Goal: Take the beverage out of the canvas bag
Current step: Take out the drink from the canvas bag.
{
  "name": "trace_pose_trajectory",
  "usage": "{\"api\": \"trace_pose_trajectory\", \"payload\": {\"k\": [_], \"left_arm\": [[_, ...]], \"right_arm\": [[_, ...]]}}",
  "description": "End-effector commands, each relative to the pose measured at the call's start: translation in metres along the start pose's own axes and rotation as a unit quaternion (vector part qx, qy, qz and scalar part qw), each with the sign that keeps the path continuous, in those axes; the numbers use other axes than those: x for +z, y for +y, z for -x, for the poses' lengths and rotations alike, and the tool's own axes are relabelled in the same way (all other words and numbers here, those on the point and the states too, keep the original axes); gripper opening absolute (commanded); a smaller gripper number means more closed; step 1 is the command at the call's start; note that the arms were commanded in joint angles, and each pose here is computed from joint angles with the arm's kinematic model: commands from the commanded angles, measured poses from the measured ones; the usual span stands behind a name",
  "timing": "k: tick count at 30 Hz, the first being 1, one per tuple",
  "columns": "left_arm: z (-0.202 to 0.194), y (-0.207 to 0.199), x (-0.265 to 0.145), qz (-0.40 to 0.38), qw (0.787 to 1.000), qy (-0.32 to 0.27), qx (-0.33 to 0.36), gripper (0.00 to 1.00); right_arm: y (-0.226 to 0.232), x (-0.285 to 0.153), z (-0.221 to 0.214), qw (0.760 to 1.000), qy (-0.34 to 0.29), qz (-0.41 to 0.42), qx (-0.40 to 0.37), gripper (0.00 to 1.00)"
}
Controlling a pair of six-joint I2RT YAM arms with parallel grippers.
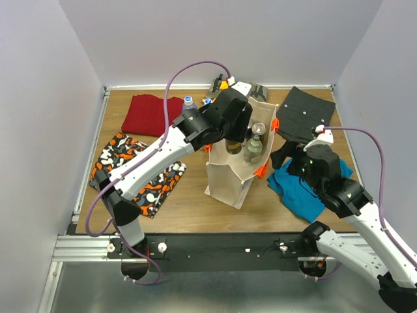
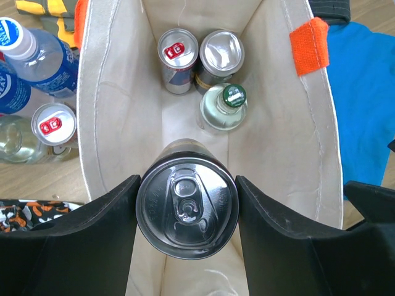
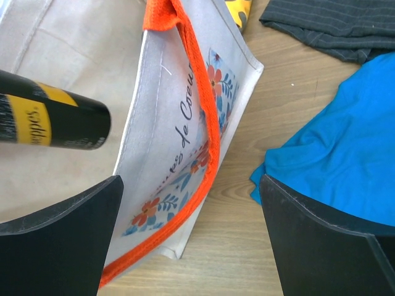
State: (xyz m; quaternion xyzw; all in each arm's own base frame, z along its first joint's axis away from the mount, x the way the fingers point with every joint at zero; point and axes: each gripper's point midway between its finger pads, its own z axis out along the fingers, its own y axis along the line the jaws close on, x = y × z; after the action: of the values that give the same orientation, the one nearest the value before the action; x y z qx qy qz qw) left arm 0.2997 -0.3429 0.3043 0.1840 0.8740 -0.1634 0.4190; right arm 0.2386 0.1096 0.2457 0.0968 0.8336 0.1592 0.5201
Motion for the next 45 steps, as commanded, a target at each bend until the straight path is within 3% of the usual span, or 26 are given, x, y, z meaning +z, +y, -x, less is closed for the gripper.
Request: {"api": "trace_pose_trajectory", "payload": {"k": [1, 14, 19, 30, 45], "left_arm": [[0.028, -0.006, -0.028, -0.026, 0.997, -0.066, -0.037, 0.00], [0.052, -0.018, -0.056, -0.066, 0.992, -0.100, -0.035, 0.00], [0.067, -0.021, -0.071, -0.075, 0.990, -0.114, -0.035, 0.00], [0.080, -0.006, -0.084, -0.034, 0.991, -0.127, -0.035, 0.00], [0.082, 0.001, -0.107, -0.046, 0.986, -0.158, -0.027, 0.00]], "right_arm": [[-0.009, -0.010, -0.008, 1.000, 0.020, -0.003, -0.022, 1.00], [0.000, -0.011, 0.003, 1.000, 0.022, -0.002, -0.011, 1.00], [-0.007, -0.013, 0.012, 0.999, 0.005, -0.018, -0.040, 1.00], [-0.003, -0.010, 0.013, 0.997, 0.005, -0.001, -0.081, 1.00], [-0.019, -0.028, 0.003, 1.000, -0.007, -0.014, 0.001, 1.00]]}}
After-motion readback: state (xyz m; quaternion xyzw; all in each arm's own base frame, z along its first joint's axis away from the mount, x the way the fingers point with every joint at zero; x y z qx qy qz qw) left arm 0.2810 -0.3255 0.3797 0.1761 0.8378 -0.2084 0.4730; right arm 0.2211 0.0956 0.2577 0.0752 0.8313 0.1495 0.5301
